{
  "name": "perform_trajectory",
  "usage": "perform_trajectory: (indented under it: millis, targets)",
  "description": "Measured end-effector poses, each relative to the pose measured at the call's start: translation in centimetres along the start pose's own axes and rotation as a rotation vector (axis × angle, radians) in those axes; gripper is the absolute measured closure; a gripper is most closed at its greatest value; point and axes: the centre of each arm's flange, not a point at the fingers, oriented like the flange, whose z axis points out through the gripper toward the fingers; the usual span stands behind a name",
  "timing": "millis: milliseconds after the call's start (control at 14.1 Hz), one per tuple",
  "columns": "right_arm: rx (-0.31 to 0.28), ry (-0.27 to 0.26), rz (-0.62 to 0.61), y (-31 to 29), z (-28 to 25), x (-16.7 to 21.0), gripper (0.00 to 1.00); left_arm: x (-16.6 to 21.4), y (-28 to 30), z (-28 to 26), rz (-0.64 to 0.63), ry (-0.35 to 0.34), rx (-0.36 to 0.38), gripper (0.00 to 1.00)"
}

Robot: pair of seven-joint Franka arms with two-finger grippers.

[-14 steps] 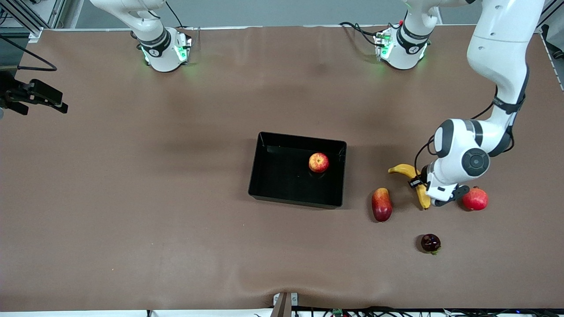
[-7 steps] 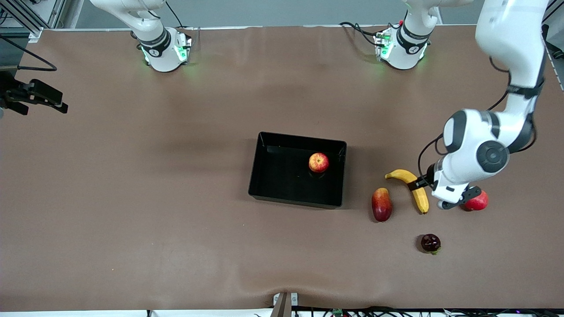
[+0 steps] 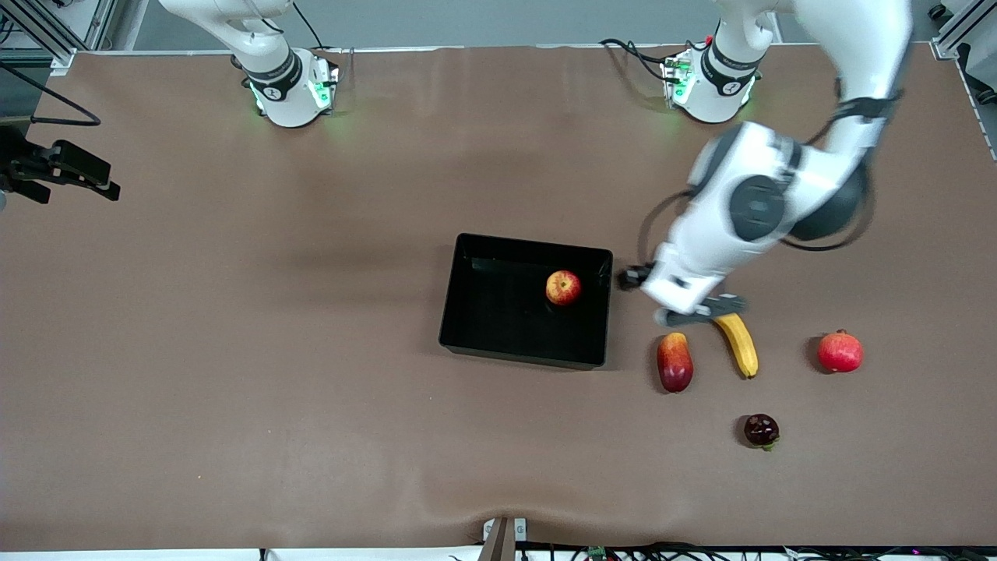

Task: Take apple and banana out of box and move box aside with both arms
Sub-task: 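Move the left gripper back over the red apple in the tray, then lower the left gripper and grasp the red apple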

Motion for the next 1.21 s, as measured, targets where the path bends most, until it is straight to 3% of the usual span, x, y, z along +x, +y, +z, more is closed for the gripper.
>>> perform_trajectory:
  millis: [285,569,996,1209]
  targets:
    - [0.000,-0.002,0.000,0.0,0.1,0.1,0.00,-3.3,7.3,6.8,-0.050,0.023,0.017,0.00]
    - [0.000,-0.002,-0.001,0.0,0.1,0.1,0.00,-3.8,8.8,15.2,-0.072,0.019,0.084,0.00]
    - [0.000,-0.002,-0.001,0.0,0.1,0.1,0.00,-3.5,8.8,18.3,-0.067,0.008,0.082,0.00]
    - [0.000,-0.002,-0.001,0.0,0.1,0.1,0.00,-3.6,9.0,18.4,-0.086,0.010,0.077,0.26]
